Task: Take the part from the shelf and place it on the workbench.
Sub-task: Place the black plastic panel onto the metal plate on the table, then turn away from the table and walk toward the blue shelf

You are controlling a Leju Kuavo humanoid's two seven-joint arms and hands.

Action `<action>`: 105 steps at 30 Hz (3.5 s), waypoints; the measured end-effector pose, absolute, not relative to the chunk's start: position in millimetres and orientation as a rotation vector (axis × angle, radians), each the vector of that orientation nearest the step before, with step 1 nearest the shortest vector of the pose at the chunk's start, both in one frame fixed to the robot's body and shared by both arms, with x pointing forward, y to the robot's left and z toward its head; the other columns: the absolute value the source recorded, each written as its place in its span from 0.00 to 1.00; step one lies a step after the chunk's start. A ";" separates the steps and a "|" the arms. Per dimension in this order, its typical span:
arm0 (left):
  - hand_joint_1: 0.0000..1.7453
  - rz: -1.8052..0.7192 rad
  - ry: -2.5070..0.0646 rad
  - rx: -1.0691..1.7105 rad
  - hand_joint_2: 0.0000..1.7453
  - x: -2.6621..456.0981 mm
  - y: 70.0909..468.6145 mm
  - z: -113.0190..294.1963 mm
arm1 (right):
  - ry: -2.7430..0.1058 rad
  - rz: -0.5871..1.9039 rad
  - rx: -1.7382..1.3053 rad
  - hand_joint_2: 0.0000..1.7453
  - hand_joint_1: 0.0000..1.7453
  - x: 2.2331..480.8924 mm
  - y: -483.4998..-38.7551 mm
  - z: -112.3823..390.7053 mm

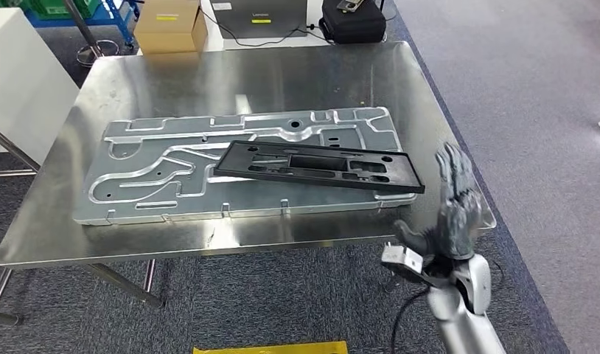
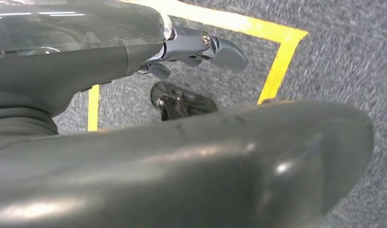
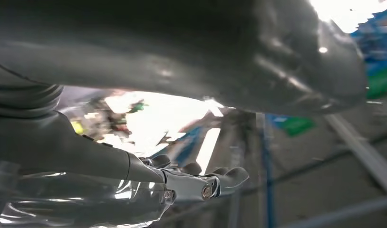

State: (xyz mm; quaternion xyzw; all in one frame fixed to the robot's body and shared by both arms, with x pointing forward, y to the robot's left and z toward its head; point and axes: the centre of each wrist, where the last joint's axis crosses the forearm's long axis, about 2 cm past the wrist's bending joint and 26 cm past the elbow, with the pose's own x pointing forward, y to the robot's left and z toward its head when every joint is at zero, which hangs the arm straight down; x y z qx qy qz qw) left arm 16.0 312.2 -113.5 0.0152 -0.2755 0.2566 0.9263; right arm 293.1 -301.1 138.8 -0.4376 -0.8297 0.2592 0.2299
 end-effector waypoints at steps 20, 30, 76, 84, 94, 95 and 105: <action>0.00 0.514 -0.582 0.014 0.00 19.5 311.8 -113.3 | -1.382 0.930 -1.272 0.00 0.00 112.5 -423.7 17.3; 0.00 0.524 -0.575 0.002 0.00 24.0 300.3 -113.2 | -0.659 0.662 -0.764 0.00 0.00 59.8 -405.4 -80.1; 0.00 0.404 -0.581 -0.076 0.00 44.0 295.6 -111.3 | -0.113 0.103 0.005 0.00 0.00 44.7 -317.4 -110.9; 0.00 0.399 -0.581 -0.083 0.00 43.7 295.5 -111.3 | -0.124 0.111 0.005 0.00 0.00 44.8 -317.4 -110.9; 0.00 0.393 -0.583 -0.075 0.00 43.4 299.9 -111.3 | -0.128 0.110 0.009 0.00 0.00 48.2 -316.8 -110.5; 0.00 0.391 -0.581 -0.074 0.00 42.4 300.2 -111.4 | -0.128 0.109 0.009 0.00 0.00 48.0 -316.8 -110.5; 0.00 0.383 -0.592 -0.063 0.00 47.7 304.4 -110.7 | -0.132 0.107 0.015 0.00 0.00 48.4 -313.9 -110.6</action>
